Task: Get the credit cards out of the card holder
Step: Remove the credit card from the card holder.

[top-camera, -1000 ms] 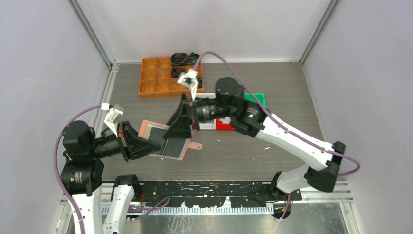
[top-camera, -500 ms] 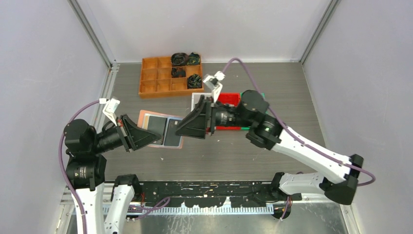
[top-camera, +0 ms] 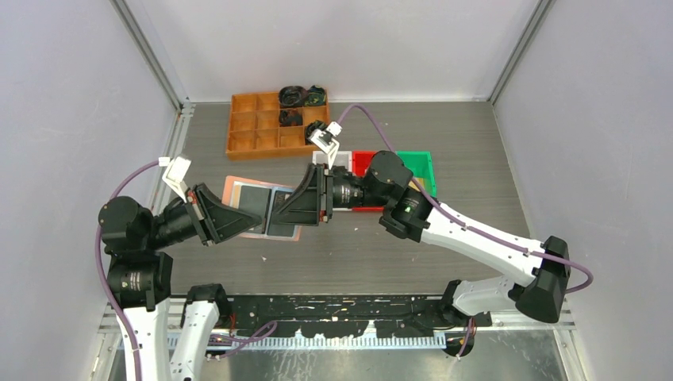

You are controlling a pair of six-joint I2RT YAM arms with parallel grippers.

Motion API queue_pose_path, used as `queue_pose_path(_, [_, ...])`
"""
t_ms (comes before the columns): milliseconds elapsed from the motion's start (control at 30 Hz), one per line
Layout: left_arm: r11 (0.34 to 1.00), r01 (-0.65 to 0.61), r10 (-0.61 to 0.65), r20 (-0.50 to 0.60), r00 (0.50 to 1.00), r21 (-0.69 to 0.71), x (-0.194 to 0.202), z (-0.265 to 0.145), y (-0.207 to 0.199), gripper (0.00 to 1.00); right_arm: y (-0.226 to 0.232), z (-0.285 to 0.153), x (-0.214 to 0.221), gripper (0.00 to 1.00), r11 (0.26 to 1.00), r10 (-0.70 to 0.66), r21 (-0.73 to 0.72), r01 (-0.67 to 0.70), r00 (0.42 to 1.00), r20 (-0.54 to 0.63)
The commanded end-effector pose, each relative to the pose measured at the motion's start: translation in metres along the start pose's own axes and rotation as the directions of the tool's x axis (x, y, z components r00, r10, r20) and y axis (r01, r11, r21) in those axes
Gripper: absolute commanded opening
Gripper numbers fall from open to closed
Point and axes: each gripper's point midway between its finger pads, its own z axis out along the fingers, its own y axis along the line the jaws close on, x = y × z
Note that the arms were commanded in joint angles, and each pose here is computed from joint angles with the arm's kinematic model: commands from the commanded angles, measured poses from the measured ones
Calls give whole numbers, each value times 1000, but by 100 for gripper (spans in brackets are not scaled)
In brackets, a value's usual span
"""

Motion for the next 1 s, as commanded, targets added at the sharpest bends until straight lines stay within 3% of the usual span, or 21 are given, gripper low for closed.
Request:
queue_pose_path(0, [996, -79, 79, 6, 997, 43, -3, -3, -20, 0, 27, 6, -12, 46, 994, -40, -103, 43, 999, 33])
queue_pose_path(500, [994, -88, 89, -19, 996, 72, 3, -6, -30, 0, 23, 17, -21, 41, 993, -48, -107, 54, 997, 55])
queue_pose_path(767, [992, -104, 107, -34, 994, 75, 9, -7, -27, 1, 27, 28, -38, 15, 993, -39, -109, 49, 995, 92])
queue_pose_path(967, [991, -111, 114, -46, 992, 72, 10, -7, -25, 13, 30, 22, -32, 1, 989, -50, -134, 62, 994, 93])
